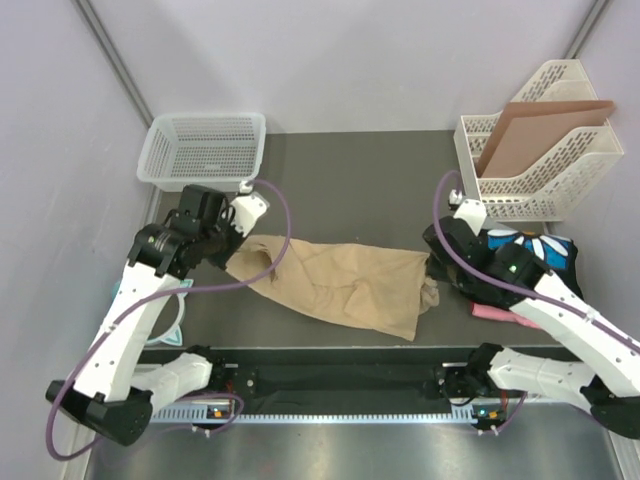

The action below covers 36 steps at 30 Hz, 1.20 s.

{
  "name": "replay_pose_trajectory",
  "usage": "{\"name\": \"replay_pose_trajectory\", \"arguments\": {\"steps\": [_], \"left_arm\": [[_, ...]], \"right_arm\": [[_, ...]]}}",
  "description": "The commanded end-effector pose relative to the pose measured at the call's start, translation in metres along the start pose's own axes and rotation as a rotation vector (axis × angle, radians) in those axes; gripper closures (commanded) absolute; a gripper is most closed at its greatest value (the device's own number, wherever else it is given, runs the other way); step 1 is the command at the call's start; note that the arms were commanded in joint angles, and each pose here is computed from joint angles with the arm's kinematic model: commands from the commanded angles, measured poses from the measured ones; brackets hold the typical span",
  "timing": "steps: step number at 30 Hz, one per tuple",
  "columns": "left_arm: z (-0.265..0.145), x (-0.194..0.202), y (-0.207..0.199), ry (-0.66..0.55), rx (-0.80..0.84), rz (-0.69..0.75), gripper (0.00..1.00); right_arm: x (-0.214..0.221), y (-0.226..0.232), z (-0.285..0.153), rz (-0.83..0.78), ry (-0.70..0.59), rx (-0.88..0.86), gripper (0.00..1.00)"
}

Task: Fold and stack the t-shirts
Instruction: Flatten out the tshirt

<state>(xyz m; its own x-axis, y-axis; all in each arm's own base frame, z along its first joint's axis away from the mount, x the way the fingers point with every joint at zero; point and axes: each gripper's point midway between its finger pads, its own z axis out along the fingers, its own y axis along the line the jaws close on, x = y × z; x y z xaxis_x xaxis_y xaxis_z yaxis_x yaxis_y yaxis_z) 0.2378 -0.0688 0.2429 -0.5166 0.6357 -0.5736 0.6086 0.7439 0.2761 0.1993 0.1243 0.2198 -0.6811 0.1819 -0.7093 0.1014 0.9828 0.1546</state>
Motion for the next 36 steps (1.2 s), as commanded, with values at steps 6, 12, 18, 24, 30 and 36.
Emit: {"name": "replay_pose_trajectory", "arguments": {"steps": [6, 12, 18, 24, 30, 36], "left_arm": [[-0.016, 0.076, -0.013, 0.113, -0.043, 0.069, 1.0], [-0.027, 0.091, -0.011, 0.076, -0.111, 0.093, 1.0], [0.034, 0.122, -0.022, 0.172, -0.094, 0.077, 1.0], [0.102, 0.113, -0.005, 0.203, -0.113, 0.018, 1.0], [0.134, 0.078, 0.047, 0.195, -0.094, -0.253, 1.0], [0.148, 0.069, 0.077, 0.179, -0.142, -0.361, 0.21]], "right_arm": [[0.0, -0.013, -0.033, 0.041, 0.027, -0.051, 1.0], [0.017, -0.022, -0.049, 0.052, 0.088, -0.1, 1.0], [0.036, -0.015, -0.004, 0.01, 0.117, -0.033, 1.0], [0.029, -0.018, 0.088, 0.004, 0.154, 0.091, 1.0], [-0.002, -0.015, 0.133, 0.03, 0.148, 0.1, 1.0], [-0.004, -0.019, 0.158, -0.019, 0.175, 0.145, 0.42]]}}
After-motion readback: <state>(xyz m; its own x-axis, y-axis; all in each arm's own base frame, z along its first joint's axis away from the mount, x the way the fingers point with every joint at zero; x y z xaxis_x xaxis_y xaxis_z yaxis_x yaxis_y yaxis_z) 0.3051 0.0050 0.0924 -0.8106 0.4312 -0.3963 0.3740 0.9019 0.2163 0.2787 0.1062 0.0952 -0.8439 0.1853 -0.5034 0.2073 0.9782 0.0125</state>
